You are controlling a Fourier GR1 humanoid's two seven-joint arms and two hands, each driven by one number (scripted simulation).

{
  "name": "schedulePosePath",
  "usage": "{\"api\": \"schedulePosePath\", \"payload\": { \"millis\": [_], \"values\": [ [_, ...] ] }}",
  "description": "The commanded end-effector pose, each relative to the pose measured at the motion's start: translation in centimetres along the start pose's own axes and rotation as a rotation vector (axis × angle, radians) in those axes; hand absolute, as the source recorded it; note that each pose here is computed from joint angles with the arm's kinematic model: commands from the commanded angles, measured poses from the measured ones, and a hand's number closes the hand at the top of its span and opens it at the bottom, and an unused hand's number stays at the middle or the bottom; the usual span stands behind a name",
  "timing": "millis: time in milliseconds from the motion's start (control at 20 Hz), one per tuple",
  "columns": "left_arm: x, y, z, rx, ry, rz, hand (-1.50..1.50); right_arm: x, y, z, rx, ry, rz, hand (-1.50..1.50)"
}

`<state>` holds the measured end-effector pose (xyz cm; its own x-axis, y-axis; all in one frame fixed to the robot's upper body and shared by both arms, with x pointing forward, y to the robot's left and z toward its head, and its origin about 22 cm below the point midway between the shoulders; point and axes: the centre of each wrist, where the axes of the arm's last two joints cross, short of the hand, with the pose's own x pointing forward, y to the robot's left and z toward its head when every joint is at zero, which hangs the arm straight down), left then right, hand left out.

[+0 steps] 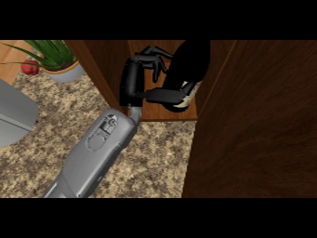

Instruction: Pick up the wine, place it into the cabinet and close the cabinet

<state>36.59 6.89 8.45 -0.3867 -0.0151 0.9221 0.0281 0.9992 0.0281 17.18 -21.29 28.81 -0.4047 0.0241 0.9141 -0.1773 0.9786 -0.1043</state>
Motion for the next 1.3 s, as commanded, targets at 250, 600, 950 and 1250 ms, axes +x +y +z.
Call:
{"api": "schedulePosePath", "payload": {
  "millis": [250, 600, 950, 1250],
  "values": [
    [-2.6, 0.7, -0.3, 0.034, 0.052, 0.001, 1.50, 0.9, 0.1, 3.3, 0.086, -0.022, -0.024, -1.50],
    [-5.4, -0.4, 1.1, 0.034, 0.095, -0.070, 1.50, 0.0, 0.7, 1.7, 0.081, -0.024, -0.061, -1.50],
    [-8.6, 1.6, 2.8, 0.020, 0.080, -0.159, 1.50, 1.1, 0.2, 1.2, 0.091, -0.022, -0.034, -1.50],
    [-9.3, 1.6, 3.0, 0.100, 0.069, -0.114, 1.50, 1.3, -0.4, -0.5, 0.089, -0.028, -0.046, -1.50]
  ]
}}
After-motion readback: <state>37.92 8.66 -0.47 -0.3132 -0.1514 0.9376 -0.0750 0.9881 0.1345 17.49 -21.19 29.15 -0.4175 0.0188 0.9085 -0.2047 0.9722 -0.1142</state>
